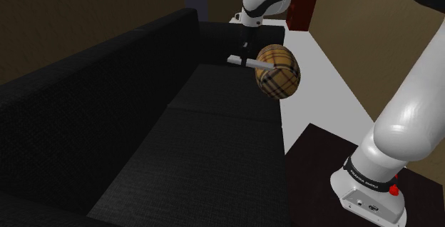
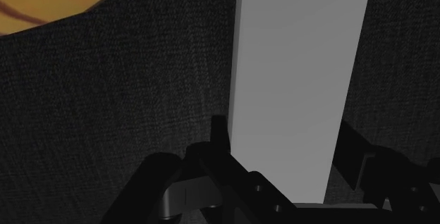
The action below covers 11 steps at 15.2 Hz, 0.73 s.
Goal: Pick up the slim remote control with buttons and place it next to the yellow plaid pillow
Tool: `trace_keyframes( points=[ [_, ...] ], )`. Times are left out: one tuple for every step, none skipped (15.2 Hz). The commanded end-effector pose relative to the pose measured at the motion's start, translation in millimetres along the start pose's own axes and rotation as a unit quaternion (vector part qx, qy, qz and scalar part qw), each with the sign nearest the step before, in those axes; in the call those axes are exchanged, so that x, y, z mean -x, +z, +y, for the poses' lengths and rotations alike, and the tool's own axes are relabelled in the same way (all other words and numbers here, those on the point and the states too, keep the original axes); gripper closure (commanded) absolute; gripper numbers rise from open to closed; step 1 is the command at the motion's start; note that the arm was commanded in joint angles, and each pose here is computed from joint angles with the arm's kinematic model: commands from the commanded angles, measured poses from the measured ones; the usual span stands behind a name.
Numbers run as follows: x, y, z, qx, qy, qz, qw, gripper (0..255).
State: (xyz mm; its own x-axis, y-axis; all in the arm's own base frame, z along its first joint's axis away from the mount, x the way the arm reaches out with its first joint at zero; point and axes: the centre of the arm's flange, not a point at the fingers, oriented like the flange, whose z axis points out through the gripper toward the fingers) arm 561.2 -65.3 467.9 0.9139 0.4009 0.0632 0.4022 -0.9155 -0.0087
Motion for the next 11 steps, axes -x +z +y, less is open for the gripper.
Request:
trace_keyframes(
  points=[
    [1,10,0,0.0,0.0,0.0,1.0,255],
    [1,15,0,0.0,0.0,0.0,1.0,255],
    [2,20,0,0.0,0.0,0.0,1.0,255],
    [2,26,0,0.0,0.0,0.0,1.0,255],
    [2,31,0,0.0,0.0,0.0,1.0,255],
    [3,36,0,0.0,0.0,0.0,1.0,255],
    [3,42,0,0.0,0.0,0.0,1.0,255],
    [3,47,0,0.0,0.0,0.0,1.0,255],
    [4,52,0,0.0,0.0,0.0,1.0,255],
    [4,57,0,0.0,0.0,0.0,1.0,255],
    [4,63,0,0.0,0.0,0.0,1.0,255]
  ],
)
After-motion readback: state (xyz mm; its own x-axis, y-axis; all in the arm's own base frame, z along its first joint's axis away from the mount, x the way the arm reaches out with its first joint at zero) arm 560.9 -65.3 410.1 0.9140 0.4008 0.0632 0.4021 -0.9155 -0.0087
